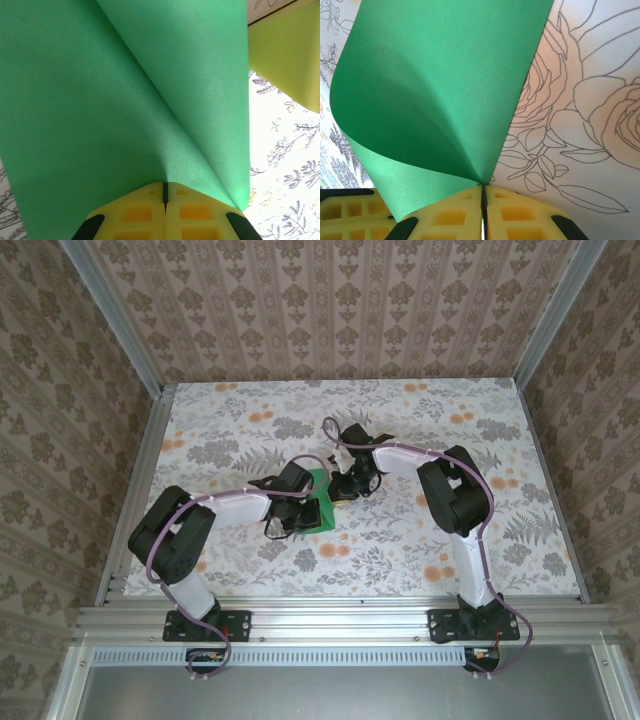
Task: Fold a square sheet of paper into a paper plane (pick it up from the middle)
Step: Fold the triangle a second time at the center of the table.
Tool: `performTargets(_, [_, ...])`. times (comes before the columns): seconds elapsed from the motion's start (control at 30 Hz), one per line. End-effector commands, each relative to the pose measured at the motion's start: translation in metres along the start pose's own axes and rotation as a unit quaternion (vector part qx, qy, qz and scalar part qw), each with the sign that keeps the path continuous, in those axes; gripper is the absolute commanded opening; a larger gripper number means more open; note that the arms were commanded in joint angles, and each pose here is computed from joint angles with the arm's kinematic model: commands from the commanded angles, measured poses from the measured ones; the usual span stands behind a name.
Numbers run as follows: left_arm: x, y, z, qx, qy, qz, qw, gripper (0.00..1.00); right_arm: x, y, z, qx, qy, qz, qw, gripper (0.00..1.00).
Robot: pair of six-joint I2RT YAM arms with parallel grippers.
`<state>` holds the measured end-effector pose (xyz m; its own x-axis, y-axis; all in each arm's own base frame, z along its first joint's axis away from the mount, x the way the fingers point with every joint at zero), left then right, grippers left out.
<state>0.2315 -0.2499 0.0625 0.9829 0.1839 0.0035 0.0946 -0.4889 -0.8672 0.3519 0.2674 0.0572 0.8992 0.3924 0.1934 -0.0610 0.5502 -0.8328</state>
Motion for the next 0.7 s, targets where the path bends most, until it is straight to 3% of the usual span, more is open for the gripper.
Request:
performTargets(0.0, [-0.003,-0.001,0.005,0.025,0.009,0.005,1.0,0.01,0.0,0.004,0.004,0.011,-0.008,0.012,1.0,0.11])
performTargets(0.13, [-0.001,-0.011,-0.002,0.011,0.013,-0.01,1.0,0.03,-0.001,0.003,0.004,0.004,-0.005,0.013,1.0,0.1])
performTargets(0.33, [0.003,-0.042,-0.008,-0.024,-0.008,-0.075,0.997,0.16,-0.01,0.001,0.01,-0.001,-0.008,0.018,1.0,0.09])
performTargets(0.67, [-0.005,-0.026,0.034,0.021,-0.084,-0.075,0.993,0.1,-0.015,-0.001,0.034,0.009,-0.029,0.021,0.999,0.09])
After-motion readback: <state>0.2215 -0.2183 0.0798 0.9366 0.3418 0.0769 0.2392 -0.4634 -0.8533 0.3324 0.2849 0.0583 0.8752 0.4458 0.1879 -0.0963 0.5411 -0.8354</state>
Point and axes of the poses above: each hand's point on the last joint's axis, 136 mm out from that joint toward the fingers, its own y axis out along the fingers, its own z axis along the line the jaws close on, x = y × z, the point moved 5 cm from there along -y, back along the fingers, and after that the axes turned 10 degrees about -y, right-handed, at the moved point
